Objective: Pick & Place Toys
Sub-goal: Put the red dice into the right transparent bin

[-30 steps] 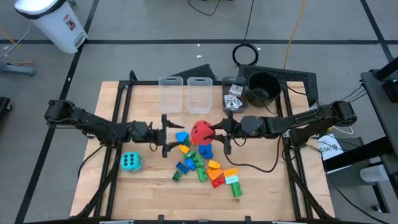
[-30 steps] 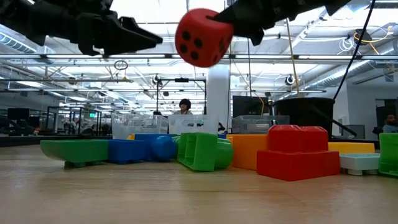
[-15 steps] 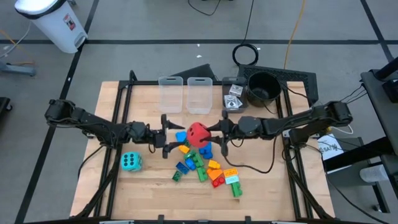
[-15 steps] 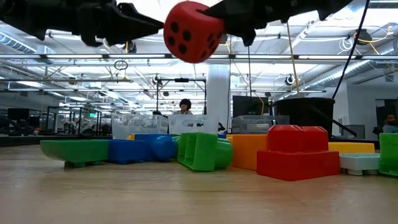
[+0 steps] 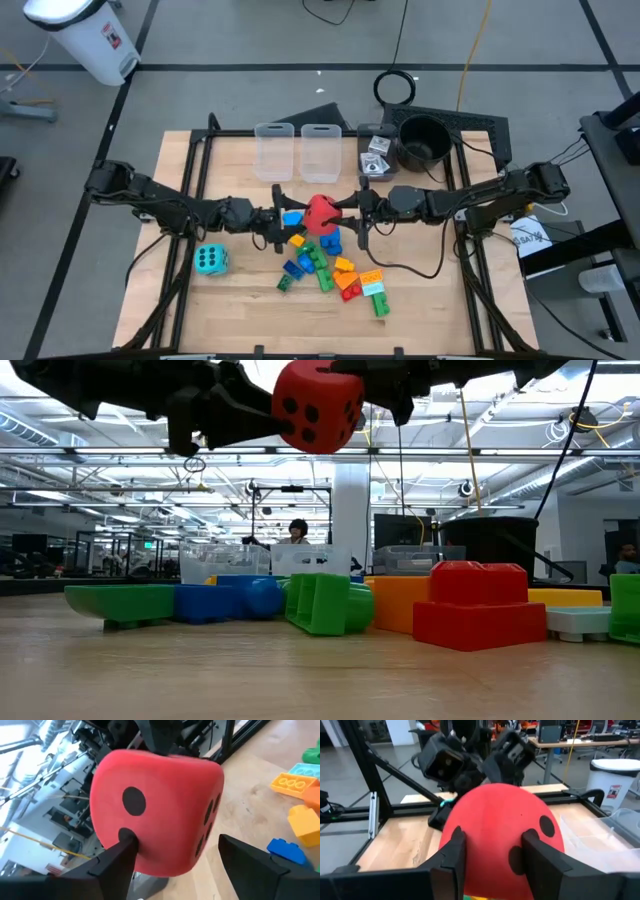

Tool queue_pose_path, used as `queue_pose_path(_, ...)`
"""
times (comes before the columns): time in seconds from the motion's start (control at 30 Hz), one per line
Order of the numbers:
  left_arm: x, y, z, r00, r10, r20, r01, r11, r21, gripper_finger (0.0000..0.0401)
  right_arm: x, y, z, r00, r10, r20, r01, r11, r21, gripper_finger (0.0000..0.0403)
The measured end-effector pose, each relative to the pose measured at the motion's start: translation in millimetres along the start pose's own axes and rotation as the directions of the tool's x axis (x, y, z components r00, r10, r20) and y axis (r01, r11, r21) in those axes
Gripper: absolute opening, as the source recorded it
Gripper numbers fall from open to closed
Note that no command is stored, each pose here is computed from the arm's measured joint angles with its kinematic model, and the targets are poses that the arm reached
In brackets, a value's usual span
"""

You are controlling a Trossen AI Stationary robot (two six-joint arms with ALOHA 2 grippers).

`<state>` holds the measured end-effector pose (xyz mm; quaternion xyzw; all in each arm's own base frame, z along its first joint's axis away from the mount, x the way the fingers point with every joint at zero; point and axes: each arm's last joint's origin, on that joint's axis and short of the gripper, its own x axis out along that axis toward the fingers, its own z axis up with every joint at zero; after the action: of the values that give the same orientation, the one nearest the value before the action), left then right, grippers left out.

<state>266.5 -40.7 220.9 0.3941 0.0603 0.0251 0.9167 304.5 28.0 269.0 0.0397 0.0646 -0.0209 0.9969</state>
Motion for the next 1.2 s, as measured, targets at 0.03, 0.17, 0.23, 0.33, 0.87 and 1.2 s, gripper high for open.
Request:
queue_pose_path(0.03,0.9,0.5,0.8,1.000,0.002,0.001,-0.002,1.000,-0.007,0.0279,0.0,0.1,0.3,1.000,0.001,0.003,-0.001,1.000,0.001,0.0134)
queue_pose_path(0.17,1.4,1.3,1.6,1.000,0.011,-0.002,-0.011,1.000,-0.008,0.0274,0.4,0.6,3.6,1.000,0.011,0.026,-0.011,1.000,-0.001,0.0133)
queue_pose_path(0.23,1.6,1.3,1.5,1.000,0.014,-0.006,-0.014,1.000,-0.022,0.0274,0.6,0.5,3.4,1.000,0.010,0.025,-0.010,1.000,-0.002,0.0133)
queue_pose_path(0.33,1.7,1.3,1.6,1.000,0.012,-0.008,-0.012,0.998,-0.064,0.0273,0.7,0.4,3.0,1.000,0.010,0.022,-0.010,1.000,-0.006,0.0133)
queue_pose_path(0.87,-1.6,-5.9,8.6,0.998,0.038,-0.042,-0.038,0.999,-0.010,0.0297,0.7,3.0,-1.6,1.000,0.021,-0.021,-0.021,1.000,0.010,0.0133)
queue_pose_path(1.2,-4.5,-6.9,19.8,0.997,0.072,0.010,-0.073,0.997,0.013,0.0371,1.3,3.3,-3.8,0.999,0.033,-0.037,-0.032,0.999,0.022,0.0133)
